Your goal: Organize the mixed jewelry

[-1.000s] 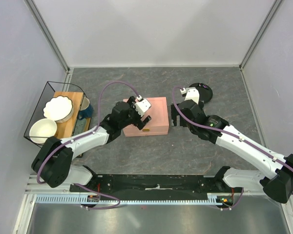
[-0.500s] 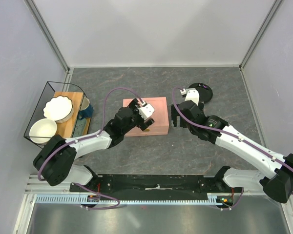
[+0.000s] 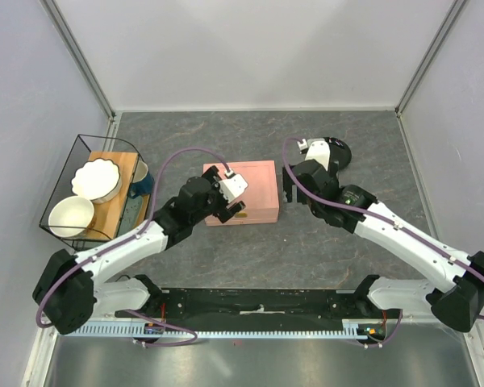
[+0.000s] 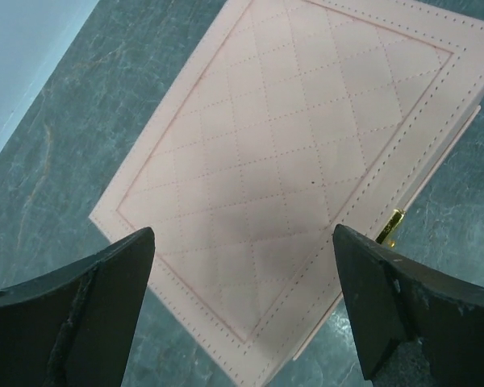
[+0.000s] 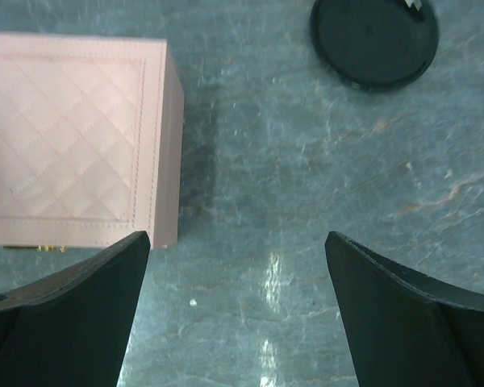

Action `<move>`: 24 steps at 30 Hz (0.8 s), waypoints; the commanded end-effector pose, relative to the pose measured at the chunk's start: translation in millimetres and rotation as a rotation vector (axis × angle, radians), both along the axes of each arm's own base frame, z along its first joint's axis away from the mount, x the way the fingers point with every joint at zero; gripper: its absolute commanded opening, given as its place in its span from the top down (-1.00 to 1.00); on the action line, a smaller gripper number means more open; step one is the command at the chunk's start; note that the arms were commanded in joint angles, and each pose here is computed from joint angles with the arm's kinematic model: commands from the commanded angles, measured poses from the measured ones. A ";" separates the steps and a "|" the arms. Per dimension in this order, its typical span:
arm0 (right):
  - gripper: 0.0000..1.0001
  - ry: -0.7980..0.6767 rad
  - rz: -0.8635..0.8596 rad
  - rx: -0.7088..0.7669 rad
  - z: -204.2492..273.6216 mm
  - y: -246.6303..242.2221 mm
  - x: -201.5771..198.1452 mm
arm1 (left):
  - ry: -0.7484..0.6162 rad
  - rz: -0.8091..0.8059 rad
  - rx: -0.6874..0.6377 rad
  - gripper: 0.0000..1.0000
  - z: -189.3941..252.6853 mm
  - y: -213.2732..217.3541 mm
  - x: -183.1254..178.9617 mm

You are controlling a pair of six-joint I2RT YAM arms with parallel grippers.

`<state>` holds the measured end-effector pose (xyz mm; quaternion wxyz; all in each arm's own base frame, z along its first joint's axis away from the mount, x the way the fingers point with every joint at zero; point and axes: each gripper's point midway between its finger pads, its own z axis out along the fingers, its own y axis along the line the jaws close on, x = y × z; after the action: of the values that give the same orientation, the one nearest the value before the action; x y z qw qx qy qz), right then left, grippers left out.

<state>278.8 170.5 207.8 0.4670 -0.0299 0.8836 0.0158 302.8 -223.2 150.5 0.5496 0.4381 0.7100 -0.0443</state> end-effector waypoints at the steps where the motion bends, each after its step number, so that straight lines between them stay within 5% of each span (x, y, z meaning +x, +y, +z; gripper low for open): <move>1: -0.96 -0.138 -0.071 -0.017 54.9 -8.2 21.3 | 0.006 0.060 -0.059 -0.98 57.1 12.9 -1.4; 13: -0.96 -0.365 -0.199 -0.105 142.8 -27.6 55.6 | -0.032 0.330 -0.412 -0.98 206.2 102.5 41.9; 24: -0.96 -0.441 -0.283 -0.014 186.5 -78.5 87.4 | -0.051 0.416 -0.540 -0.98 244.3 129.0 37.0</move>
<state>361.7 100.6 360.2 0.6148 0.0759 0.7798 -0.0905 347.7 -88.3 381.6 0.6591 0.1460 0.7349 -0.0649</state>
